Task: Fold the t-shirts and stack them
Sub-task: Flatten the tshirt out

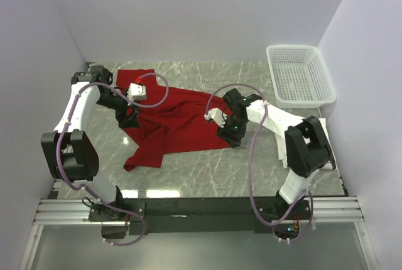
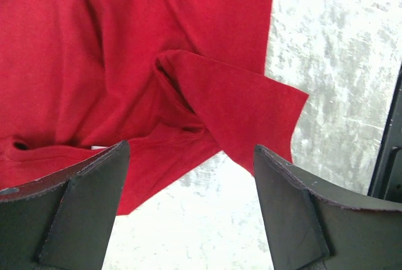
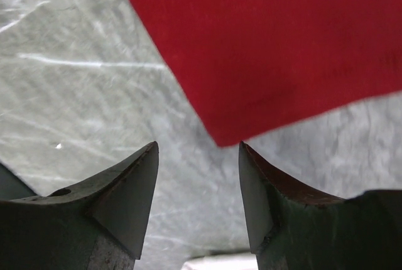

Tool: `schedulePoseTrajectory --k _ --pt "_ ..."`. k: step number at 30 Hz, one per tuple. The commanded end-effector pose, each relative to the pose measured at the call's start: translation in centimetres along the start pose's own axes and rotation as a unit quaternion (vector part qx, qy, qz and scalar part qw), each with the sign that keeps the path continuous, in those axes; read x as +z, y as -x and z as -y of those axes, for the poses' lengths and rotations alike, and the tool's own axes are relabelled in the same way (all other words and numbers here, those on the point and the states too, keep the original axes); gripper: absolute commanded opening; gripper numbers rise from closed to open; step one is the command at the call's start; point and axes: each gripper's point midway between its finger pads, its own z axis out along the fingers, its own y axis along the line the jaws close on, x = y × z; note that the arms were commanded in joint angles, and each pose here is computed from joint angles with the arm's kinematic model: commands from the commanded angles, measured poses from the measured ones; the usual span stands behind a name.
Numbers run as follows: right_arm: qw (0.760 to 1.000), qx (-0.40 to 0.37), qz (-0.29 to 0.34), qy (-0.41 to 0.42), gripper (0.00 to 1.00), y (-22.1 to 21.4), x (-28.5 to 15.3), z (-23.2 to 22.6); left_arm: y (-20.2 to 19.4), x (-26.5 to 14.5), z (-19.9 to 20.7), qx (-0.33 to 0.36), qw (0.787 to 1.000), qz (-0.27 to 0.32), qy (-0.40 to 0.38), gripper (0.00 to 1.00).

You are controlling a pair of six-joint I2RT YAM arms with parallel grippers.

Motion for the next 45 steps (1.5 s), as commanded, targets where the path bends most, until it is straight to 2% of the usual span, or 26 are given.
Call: schedulePoseTrajectory --k 1,9,11,13,14,15,19,21,24,28,32,34,43,45 --pt "0.999 -0.033 -0.001 -0.018 0.61 1.2 0.7 1.5 0.6 -0.5 1.2 0.025 1.000 0.012 0.001 0.85" --pt "0.998 -0.055 -0.040 -0.017 0.61 -0.9 3.0 1.7 -0.1 -0.5 1.6 0.047 0.999 -0.003 -0.003 0.86" --pt "0.996 -0.061 -0.057 -0.029 0.56 -1.5 3.7 2.0 -0.9 -0.2 2.4 0.077 0.997 -0.019 -0.021 0.85" --pt "0.995 -0.060 -0.074 -0.028 0.42 -2.2 4.4 2.1 -1.3 0.1 3.3 0.113 0.992 -0.033 -0.033 0.84" --pt "0.994 -0.061 -0.084 -0.032 0.35 -2.5 4.7 2.3 -2.6 0.6 4.1 0.154 0.985 -0.052 -0.052 0.84" --pt "0.993 -0.061 -0.090 -0.033 0.20 -2.9 4.8 2.4 -2.7 0.6 4.9 0.190 0.978 -0.062 -0.056 0.84" --pt "0.994 -0.054 -0.092 -0.036 0.00 -2.7 4.8 2.5 -3.8 3.5 8.1 0.329 0.930 -0.091 -0.133 0.82" --pt "0.994 -0.046 -0.093 -0.031 0.00 -2.6 4.7 2.5 -4.3 5.2 9.3 0.369 0.907 -0.099 -0.175 0.81" --pt "0.996 -0.027 -0.085 -0.028 0.00 -2.3 4.4 2.6 -4.2 7.2 9.3 0.402 0.889 -0.101 -0.196 0.81" --pt "0.997 -0.004 -0.072 -0.021 0.00 -1.3 4.0 2.9 -4.3 9.7 11.4 0.452 0.850 -0.109 -0.248 0.78" --pt "0.997 0.013 -0.069 -0.019 0.00 -1.2 3.7 3.3 -5.6 11.2 12.3 0.513 0.807 -0.120 -0.268 0.76" --pt "0.997 0.018 -0.068 -0.021 0.00 -1.2 3.5 3.6 -6.2 11.8 13.0 0.523 0.796 -0.122 -0.281 0.75" --pt "0.997 0.029 -0.073 -0.014 0.00 -1.4 3.6 3.6 -7.5 14.2 12.4 0.522 0.793 -0.131 -0.285 0.74" --pt "0.997 0.030 -0.077 -0.014 0.00 -1.5 3.6 3.6 -8.0 14.6 12.4 0.526 0.789 -0.131 -0.287 0.71"
